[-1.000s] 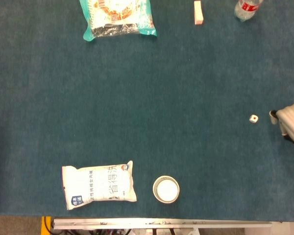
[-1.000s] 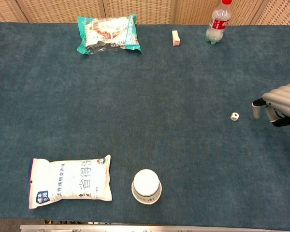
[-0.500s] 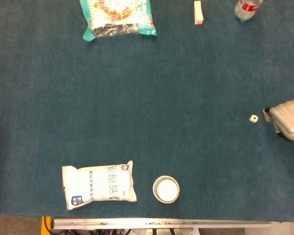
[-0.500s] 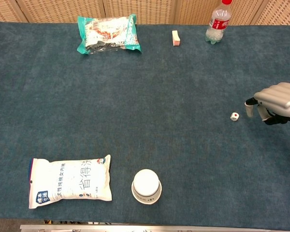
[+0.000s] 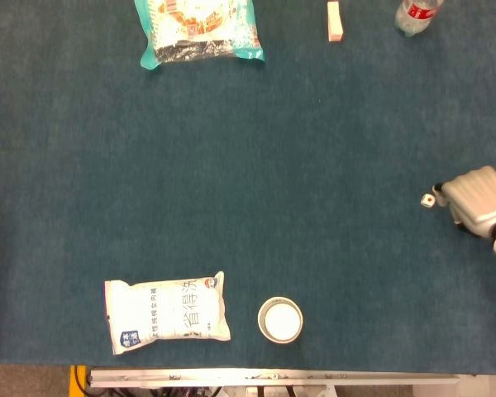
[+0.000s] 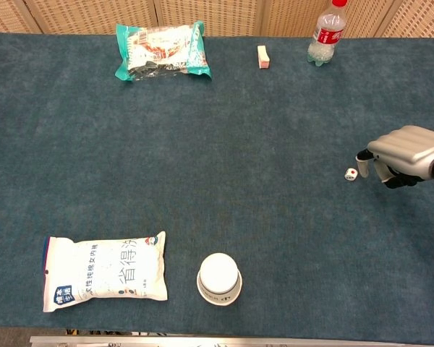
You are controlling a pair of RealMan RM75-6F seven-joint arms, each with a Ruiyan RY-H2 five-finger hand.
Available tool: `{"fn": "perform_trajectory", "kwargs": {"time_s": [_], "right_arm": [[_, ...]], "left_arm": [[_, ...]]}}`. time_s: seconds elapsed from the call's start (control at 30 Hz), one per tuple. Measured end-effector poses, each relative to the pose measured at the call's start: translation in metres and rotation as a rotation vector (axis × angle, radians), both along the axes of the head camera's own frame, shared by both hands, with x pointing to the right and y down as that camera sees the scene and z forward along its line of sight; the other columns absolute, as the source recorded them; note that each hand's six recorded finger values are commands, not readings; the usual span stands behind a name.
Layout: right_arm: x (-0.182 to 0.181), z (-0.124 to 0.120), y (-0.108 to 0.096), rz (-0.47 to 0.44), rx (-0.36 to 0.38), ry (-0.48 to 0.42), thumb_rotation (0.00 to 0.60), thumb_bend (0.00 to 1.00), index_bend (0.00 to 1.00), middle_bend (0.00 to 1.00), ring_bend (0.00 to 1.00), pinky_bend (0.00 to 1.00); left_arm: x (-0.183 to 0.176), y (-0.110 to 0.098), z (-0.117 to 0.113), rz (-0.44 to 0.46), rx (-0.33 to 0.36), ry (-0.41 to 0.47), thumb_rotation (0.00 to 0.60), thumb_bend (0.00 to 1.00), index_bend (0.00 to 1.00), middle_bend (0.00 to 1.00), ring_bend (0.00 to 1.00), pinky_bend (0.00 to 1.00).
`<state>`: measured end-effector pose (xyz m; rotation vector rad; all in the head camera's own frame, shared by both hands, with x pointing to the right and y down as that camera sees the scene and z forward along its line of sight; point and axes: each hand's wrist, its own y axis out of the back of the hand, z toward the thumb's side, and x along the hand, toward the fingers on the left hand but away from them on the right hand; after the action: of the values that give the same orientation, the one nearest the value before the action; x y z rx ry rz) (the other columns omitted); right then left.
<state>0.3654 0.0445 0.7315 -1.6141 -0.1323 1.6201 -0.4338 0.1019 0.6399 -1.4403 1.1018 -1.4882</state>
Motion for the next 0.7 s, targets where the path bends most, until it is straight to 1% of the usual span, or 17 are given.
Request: {"fn": "perform_trajectory", "kwargs": {"time_s": [0.4,0.7], "right_arm": [[-0.009,0.007,-0.003,-0.01,-0.005,0.0,0.6,0.99,0.42,1.0,0.99,0.95],[-0.014,0.005,-0.005,-0.018,0.013,-0.018,0.6,0.99,0.42,1.0,0.99,0.95]], "left_arm": [[-0.001,0.0,-0.001,-0.005,-0.002,0.001,0.6,0.0,0.54,0.51,0.44,0.46],[-0.002,0.0,-0.003,-0.007,0.004,0.001,0.6,0.0,0.54,0.51,0.44,0.46]]}}
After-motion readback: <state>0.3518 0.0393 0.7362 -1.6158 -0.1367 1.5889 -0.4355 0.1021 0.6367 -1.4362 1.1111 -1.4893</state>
